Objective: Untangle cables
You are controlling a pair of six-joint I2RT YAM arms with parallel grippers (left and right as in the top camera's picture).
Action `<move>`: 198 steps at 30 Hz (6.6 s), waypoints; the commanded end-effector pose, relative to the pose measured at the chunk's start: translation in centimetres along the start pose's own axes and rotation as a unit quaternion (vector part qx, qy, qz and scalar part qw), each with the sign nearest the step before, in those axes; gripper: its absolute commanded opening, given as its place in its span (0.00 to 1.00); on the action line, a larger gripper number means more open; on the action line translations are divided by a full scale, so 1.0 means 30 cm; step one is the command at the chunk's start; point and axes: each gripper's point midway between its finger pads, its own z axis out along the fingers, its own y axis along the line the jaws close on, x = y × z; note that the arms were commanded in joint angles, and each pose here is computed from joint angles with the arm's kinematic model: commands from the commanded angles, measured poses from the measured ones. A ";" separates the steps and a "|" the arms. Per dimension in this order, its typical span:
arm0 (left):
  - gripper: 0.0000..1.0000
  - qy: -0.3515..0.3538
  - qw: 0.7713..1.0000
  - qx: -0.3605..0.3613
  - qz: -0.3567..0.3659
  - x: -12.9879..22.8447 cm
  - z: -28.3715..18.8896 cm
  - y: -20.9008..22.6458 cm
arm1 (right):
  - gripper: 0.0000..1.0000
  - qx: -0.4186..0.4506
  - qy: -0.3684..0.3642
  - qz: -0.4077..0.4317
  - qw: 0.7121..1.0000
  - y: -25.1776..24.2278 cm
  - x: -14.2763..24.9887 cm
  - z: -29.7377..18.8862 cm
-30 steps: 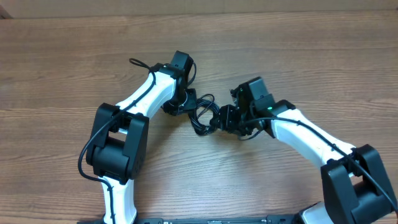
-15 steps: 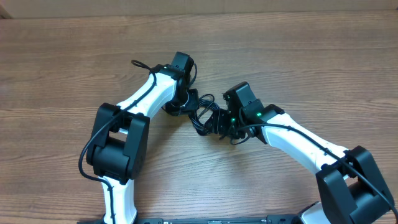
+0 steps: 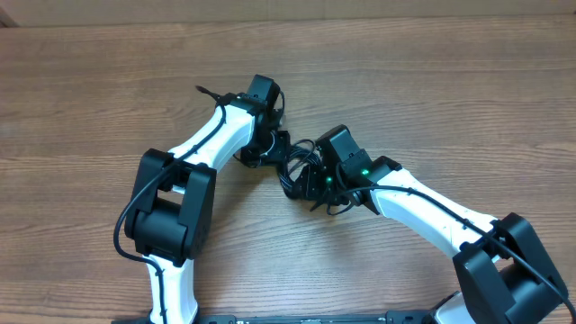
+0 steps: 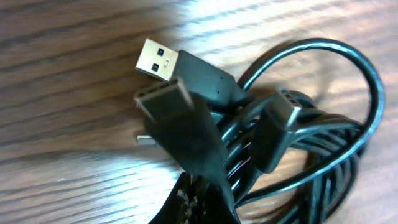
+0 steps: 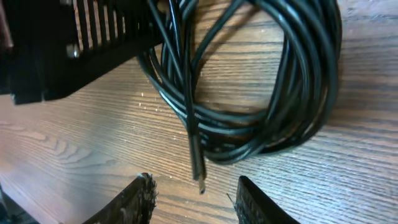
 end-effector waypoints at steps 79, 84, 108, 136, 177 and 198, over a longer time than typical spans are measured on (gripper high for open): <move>0.04 0.017 0.911 0.340 0.235 0.113 -0.143 -0.226 | 0.21 -0.072 -0.052 0.027 0.996 0.018 -0.203 -0.053; 0.04 0.017 0.911 0.340 0.235 0.113 -0.143 -0.226 | 0.34 -0.123 -0.047 0.065 0.989 -0.004 -0.252 -0.187; 0.04 0.015 0.910 0.340 0.236 0.111 -0.142 -0.226 | 0.37 -0.009 -0.135 0.136 0.981 -0.304 -0.256 -0.082; 0.04 0.023 0.934 0.288 0.209 0.089 -0.105 -0.180 | 0.04 -0.024 -0.209 0.060 0.976 -0.195 -0.304 -0.288; 0.05 0.034 0.997 0.034 0.059 0.029 -0.011 0.084 | 0.65 -0.003 -0.146 -0.026 0.989 -0.232 -0.396 -0.064; 0.04 0.037 0.990 0.094 0.094 0.039 -0.020 0.018 | 0.04 -0.044 -0.234 -0.043 0.970 -0.116 -0.487 -0.375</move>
